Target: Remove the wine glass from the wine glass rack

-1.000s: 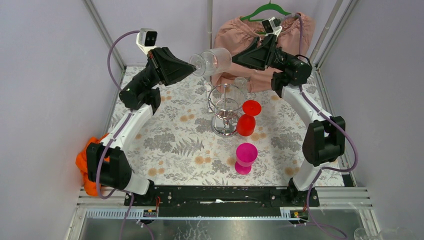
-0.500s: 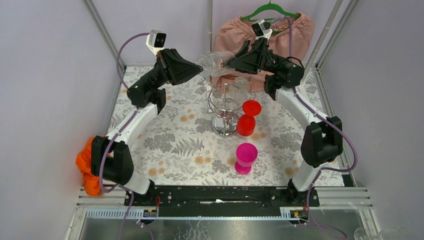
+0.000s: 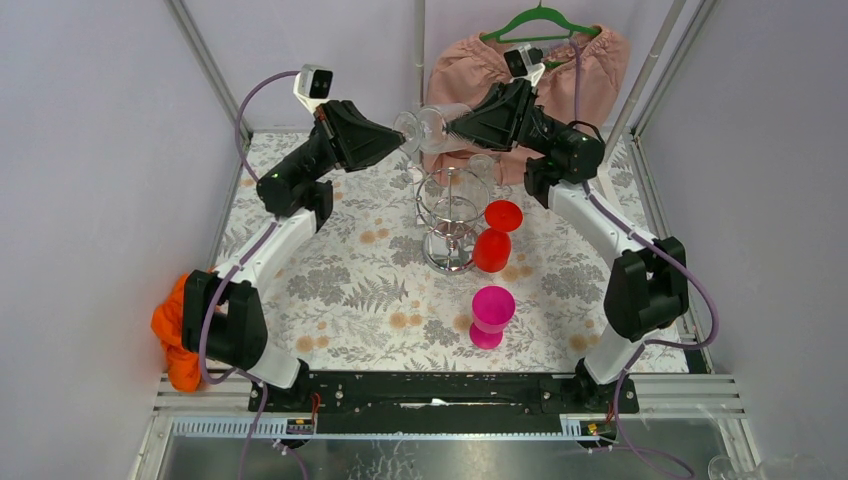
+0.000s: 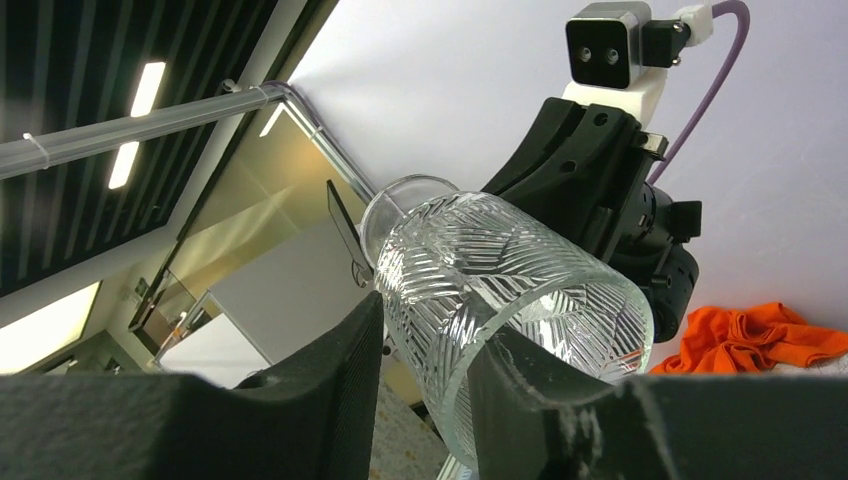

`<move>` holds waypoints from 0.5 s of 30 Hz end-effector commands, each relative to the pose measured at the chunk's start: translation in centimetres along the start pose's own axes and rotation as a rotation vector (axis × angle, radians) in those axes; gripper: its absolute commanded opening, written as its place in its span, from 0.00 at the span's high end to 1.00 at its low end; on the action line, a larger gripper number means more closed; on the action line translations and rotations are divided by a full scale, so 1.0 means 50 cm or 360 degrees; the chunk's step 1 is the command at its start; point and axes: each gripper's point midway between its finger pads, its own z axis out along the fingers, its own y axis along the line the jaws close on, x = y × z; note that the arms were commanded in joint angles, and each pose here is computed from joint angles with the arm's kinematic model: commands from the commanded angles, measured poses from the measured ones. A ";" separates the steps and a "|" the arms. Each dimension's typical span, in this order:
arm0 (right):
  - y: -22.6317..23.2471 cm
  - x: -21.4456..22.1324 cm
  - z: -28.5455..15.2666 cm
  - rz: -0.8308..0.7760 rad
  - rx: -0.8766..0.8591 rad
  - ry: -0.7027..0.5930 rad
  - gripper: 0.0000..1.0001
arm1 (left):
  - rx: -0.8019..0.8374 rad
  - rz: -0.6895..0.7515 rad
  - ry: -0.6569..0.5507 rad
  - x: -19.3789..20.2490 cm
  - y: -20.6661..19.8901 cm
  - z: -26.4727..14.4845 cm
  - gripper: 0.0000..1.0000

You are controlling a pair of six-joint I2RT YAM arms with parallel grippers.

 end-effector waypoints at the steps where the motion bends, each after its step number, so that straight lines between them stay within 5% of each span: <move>1: 0.147 0.040 0.013 -0.0367 -0.0310 0.0021 0.64 | 0.0117 0.0152 -0.0016 0.005 -0.035 0.001 1.00; 15: 0.181 0.057 0.005 -0.0313 -0.0331 -0.0033 0.95 | 0.0123 0.0153 0.0008 0.024 -0.042 0.007 1.00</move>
